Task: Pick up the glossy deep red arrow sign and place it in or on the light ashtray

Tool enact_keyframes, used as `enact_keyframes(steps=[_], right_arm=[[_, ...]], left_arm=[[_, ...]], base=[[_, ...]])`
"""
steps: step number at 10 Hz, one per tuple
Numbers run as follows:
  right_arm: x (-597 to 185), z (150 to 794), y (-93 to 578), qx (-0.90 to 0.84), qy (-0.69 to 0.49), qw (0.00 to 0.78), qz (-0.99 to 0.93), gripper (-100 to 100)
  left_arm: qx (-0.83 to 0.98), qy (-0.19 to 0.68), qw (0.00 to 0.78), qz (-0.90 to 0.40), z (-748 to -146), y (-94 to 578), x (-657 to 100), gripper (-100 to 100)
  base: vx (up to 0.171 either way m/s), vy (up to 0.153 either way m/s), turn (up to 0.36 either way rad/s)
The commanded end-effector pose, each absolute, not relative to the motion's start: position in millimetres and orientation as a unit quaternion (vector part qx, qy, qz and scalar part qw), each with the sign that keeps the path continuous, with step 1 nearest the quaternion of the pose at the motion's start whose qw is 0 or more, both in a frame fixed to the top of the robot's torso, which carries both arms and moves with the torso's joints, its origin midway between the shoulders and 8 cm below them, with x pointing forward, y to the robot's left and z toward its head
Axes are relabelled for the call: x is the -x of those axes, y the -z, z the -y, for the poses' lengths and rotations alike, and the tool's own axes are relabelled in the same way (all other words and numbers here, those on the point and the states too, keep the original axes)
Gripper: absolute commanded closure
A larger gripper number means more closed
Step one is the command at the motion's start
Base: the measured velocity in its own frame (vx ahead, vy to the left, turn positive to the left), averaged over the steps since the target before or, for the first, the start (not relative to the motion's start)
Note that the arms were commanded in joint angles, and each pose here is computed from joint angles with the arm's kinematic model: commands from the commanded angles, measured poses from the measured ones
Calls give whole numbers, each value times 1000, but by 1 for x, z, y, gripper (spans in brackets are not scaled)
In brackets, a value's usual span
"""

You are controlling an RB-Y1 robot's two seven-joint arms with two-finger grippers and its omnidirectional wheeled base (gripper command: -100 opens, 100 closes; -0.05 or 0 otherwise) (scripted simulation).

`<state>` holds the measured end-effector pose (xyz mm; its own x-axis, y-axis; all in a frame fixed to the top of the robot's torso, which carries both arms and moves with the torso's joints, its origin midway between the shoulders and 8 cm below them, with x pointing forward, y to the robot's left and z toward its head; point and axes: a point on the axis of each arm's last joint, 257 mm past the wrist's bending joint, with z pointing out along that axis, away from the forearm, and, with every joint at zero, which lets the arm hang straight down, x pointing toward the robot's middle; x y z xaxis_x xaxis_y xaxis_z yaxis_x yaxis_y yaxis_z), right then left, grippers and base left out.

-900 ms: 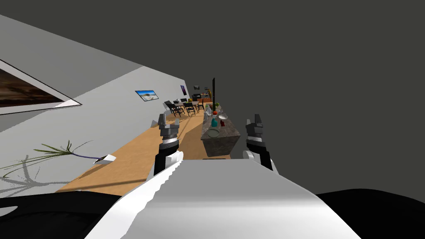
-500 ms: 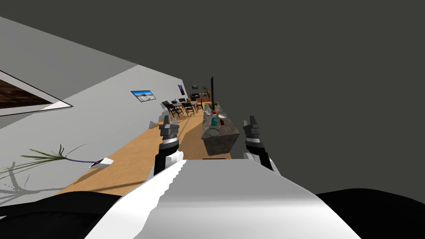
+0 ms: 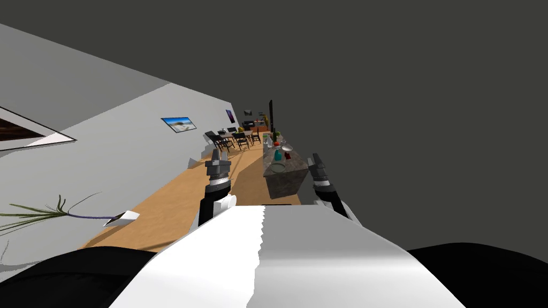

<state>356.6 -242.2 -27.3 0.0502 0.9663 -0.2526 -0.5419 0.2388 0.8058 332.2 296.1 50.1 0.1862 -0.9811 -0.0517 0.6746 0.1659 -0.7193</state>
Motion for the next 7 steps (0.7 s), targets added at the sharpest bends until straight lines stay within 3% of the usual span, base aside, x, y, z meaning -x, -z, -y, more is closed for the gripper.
enact_keyframes(steps=[1, 7], right_arm=[[-355, 230, 45, -250, -567, 658, -426, -100], [-346, 200, 103, -215, -584, 603, -499, -100]], left_arm=[[286, 579, 715, -268, -296, -50, -332, 0], [286, 579, 715, -268, -296, -50, -332, 0]], base=[[-70, 165, -168], [-57, 139, -80]])
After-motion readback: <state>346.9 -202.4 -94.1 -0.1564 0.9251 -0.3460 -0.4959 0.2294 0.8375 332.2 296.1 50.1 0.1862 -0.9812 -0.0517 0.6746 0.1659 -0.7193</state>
